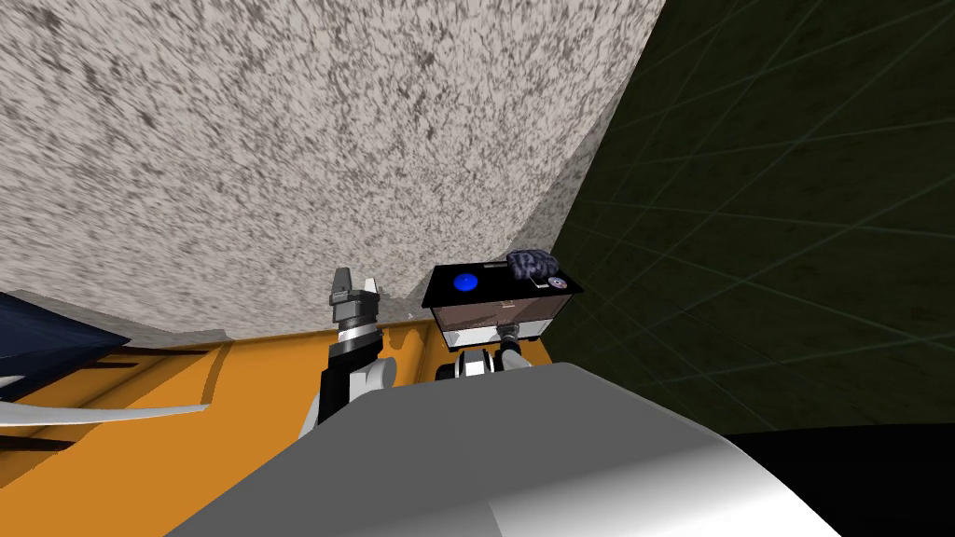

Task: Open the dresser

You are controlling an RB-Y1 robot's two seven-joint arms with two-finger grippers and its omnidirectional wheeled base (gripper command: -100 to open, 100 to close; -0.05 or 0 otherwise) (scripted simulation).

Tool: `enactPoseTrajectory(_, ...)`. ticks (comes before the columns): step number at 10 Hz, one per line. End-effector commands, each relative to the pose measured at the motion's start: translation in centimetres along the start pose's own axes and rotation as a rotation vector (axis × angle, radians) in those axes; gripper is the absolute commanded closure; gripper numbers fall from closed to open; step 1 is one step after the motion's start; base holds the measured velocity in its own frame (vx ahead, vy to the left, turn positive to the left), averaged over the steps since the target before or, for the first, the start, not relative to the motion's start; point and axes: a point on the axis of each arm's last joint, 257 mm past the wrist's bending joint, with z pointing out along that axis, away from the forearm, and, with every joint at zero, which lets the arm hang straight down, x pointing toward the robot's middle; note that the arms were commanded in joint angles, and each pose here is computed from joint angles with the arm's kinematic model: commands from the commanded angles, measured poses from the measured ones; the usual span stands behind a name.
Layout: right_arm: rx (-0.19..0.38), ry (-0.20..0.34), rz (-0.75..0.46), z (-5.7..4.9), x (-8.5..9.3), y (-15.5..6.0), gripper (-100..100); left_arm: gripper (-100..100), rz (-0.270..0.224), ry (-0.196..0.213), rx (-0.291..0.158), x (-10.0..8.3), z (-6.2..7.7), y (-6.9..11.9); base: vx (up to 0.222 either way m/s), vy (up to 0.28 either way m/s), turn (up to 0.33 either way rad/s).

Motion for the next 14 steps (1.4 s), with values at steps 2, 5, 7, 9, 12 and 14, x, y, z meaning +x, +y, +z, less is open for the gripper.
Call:
enactPoseTrajectory(2,0.066,0.015,-0.157,-0.5,3.1,-1.4,-100,0,0.000,0.000,0.000,0.0,0.0,0.0,0.004,0.004,0.044)
enactPoseTrajectory(5,0.122,-0.056,-0.297,-0.3,2.0,-2.3,-100,0,0.000,0.000,0.000,0.0,0.0,0.0,0.006,0.005,0.041)
enactPoseTrajectory(7,0.146,-0.046,-0.338,-0.4,3.0,-3.2,-100,0,0.000,0.000,0.000,0.0,0.0,0.0,0.002,0.004,0.016)
enactPoseTrajectory(9,0.183,-0.085,-0.420,-0.5,2.6,-3.9,-100,0,0.000,0.000,0.000,0.0,0.0,0.0,0.003,0.004,0.043)
enactPoseTrajectory(12,0.240,-0.176,-0.551,-0.6,1.0,-4.7,-100,0,0.000,0.000,0.000,0.0,0.0,0.0,0.006,0.006,0.039)
enactPoseTrajectory(14,0.273,-0.221,-0.630,-0.9,0.5,-5.4,-100,0,0.000,0.000,0.000,0.0,0.0,0.0,0.005,0.005,0.035)
